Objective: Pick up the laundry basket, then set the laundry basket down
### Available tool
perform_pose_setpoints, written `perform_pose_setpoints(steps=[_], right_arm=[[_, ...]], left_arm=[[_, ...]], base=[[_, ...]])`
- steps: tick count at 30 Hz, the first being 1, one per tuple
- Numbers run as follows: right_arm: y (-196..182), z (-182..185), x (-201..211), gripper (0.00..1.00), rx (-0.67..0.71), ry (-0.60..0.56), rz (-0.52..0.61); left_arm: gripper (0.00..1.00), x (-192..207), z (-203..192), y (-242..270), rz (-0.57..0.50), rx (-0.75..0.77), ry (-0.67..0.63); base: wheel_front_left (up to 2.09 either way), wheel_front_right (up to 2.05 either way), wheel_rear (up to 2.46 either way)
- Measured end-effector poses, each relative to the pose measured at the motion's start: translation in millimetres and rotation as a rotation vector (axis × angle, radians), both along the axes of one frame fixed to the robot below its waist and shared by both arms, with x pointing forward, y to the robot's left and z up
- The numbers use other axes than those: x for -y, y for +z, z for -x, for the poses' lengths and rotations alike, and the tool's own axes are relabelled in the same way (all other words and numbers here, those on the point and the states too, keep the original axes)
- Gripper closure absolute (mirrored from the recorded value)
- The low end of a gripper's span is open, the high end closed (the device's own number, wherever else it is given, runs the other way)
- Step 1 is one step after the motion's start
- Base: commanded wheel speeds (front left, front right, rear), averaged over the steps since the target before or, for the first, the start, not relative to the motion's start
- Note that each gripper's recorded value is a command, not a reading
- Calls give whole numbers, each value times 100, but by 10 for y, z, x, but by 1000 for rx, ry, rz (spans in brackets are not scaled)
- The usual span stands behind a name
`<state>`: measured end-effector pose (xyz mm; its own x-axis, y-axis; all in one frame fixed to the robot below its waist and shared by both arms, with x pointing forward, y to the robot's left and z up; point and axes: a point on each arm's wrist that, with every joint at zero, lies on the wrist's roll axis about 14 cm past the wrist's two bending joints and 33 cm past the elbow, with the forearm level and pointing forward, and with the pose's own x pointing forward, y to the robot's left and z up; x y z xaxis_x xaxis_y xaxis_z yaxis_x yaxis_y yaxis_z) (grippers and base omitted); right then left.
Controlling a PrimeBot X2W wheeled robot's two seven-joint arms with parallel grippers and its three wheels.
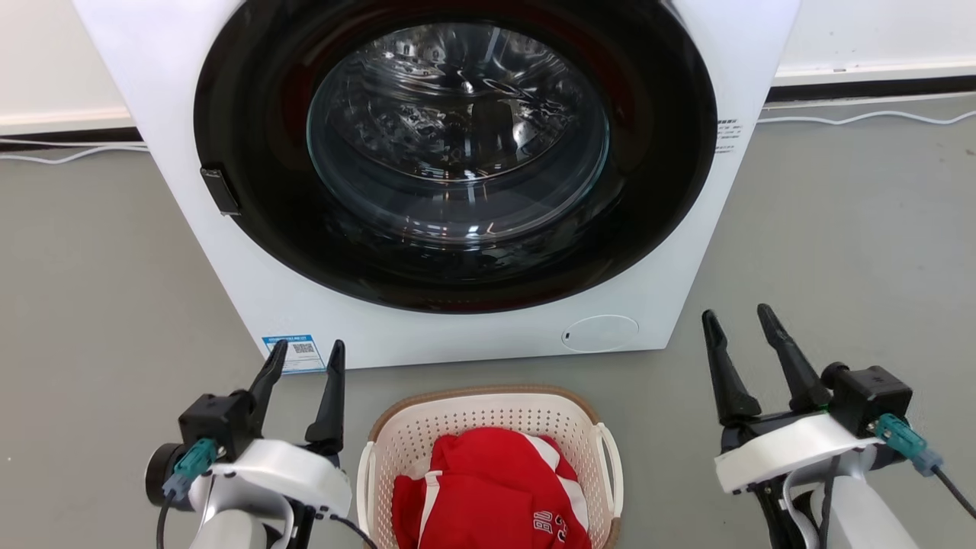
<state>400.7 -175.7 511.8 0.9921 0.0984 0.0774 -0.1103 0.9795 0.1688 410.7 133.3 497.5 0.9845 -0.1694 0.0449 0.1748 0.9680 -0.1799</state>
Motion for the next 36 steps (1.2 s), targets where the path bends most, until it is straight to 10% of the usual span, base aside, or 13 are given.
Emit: perform_pose_setpoints(steps=[31, 32, 36], right_arm=[[33, 94, 54, 0, 14, -19, 13], [12, 99, 56, 100, 7, -20, 12], [-201, 187, 59, 100, -58, -27, -5]], left_arm=[[0, -30, 105, 20, 16, 8, 23], [100, -27, 110, -5, 16, 0, 23], [100, -32, 214, -247, 26, -81, 29]], base=[[0, 0, 0], [0, 0, 0], [0, 0, 0]])
